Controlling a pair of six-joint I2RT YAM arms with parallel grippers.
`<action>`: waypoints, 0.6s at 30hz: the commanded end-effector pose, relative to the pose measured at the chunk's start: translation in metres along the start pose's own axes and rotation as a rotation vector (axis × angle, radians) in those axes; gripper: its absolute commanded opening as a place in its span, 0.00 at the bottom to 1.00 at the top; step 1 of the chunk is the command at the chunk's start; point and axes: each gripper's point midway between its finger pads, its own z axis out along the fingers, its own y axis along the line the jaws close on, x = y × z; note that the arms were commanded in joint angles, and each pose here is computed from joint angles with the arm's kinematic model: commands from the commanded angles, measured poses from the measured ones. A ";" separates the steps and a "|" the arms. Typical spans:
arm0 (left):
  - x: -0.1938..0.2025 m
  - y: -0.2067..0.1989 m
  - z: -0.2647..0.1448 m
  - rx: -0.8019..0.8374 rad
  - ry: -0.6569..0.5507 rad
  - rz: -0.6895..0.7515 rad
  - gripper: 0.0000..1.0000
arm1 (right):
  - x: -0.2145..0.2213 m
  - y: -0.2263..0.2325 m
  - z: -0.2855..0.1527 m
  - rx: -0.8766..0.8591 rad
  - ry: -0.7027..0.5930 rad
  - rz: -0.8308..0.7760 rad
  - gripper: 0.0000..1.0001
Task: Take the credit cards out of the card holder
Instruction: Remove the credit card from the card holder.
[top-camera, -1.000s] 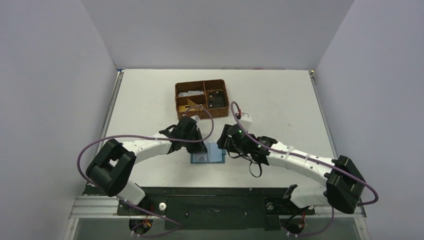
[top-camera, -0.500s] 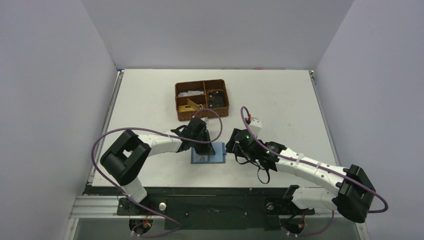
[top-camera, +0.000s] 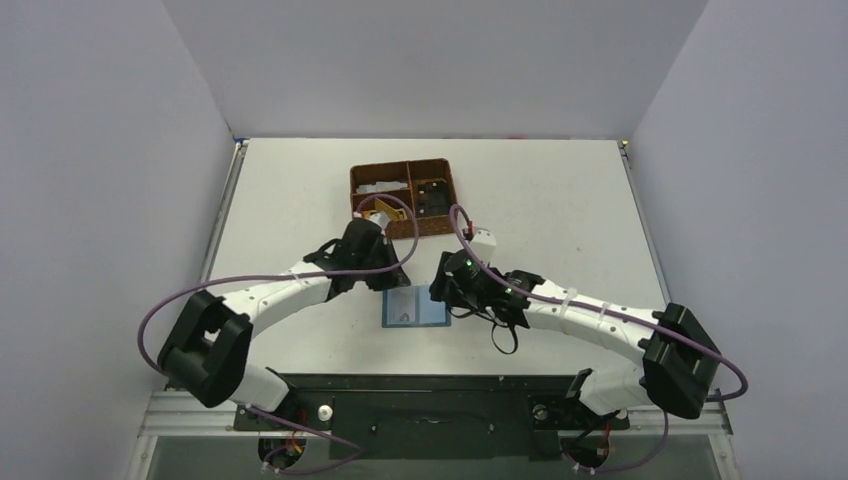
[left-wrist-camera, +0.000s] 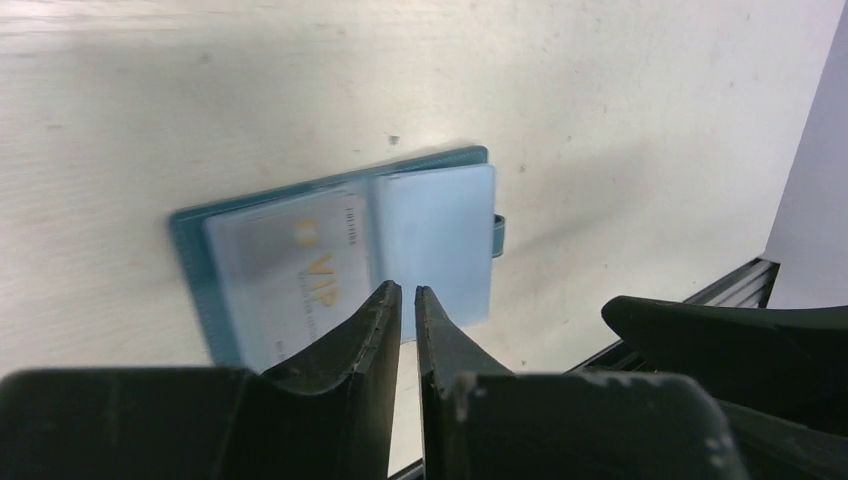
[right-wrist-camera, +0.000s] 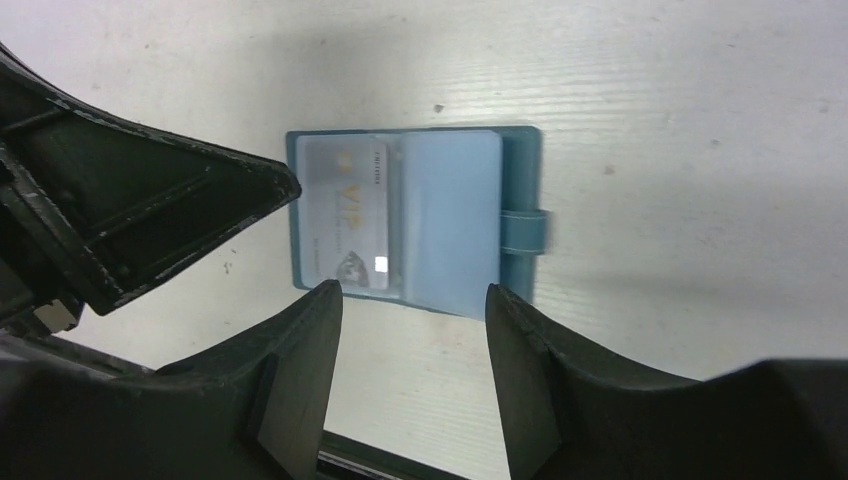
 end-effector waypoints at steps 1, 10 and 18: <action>-0.011 0.029 -0.024 -0.052 -0.044 0.007 0.11 | -0.006 0.042 0.002 -0.098 0.005 -0.019 0.51; -0.003 0.050 -0.031 -0.051 -0.022 -0.001 0.36 | 0.016 0.071 0.038 -0.180 0.104 -0.012 0.57; 0.005 0.055 -0.023 -0.048 0.003 -0.011 0.40 | 0.030 0.070 0.065 -0.209 0.168 0.044 0.52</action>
